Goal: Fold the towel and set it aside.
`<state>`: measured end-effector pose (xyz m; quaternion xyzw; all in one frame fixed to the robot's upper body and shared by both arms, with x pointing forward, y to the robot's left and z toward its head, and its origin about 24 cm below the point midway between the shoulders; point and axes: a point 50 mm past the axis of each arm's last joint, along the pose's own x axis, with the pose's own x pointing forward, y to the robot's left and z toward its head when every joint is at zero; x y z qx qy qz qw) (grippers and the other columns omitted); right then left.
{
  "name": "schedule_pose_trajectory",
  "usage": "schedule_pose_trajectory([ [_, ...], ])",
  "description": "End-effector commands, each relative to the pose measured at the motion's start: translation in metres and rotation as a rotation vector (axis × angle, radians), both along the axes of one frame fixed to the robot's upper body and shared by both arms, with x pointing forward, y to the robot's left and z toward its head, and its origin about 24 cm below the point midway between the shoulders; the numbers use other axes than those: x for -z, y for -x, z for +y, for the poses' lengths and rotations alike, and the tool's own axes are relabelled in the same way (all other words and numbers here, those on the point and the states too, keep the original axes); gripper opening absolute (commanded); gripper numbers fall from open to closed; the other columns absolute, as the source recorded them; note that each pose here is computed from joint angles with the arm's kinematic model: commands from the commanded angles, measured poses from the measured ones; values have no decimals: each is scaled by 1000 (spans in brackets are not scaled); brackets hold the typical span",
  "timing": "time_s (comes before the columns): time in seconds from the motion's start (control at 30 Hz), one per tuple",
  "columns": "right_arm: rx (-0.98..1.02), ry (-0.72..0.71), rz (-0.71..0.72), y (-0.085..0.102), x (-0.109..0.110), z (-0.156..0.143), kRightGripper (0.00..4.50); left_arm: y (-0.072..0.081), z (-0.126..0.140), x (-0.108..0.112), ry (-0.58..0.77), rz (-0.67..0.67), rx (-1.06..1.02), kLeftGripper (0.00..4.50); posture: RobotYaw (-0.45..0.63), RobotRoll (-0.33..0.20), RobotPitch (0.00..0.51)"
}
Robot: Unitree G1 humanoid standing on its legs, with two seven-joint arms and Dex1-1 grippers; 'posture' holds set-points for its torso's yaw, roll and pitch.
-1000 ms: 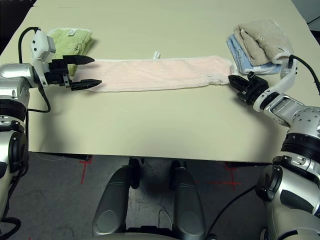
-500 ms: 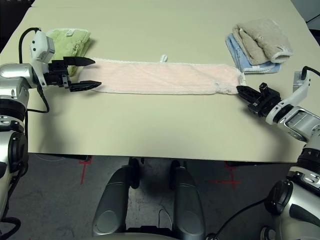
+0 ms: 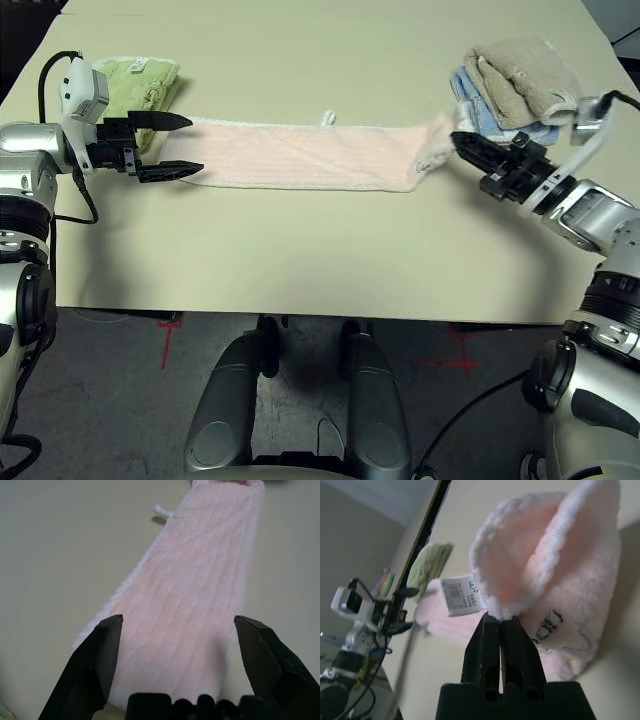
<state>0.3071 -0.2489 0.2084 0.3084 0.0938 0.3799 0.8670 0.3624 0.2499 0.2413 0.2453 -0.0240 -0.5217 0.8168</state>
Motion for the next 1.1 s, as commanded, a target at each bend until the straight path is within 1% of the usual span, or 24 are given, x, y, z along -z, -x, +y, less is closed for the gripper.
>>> schedule_pose_trajectory([
  [0.03,-52,64,-11,2,-1,12,37,2,2,2,6,4,5,4500,12,0,305],
  [0.27,-103,82,-6,-8,1,46,37,2,0,3,8,11,6,4500,15,0,304],
  [0.5,-137,142,16,-17,11,74,37,2,0,2,9,10,5,4500,28,0,304],
  [0.8,-129,214,52,-24,22,87,37,4,3,2,6,12,-1,4500,37,0,304],
  [1.0,-161,251,46,-23,25,92,37,4,3,3,3,14,-5,4500,37,0,303],
  [1.1,-184,258,30,-23,23,96,821,4,4,3,3,17,-5,4500,35,0,302],
])
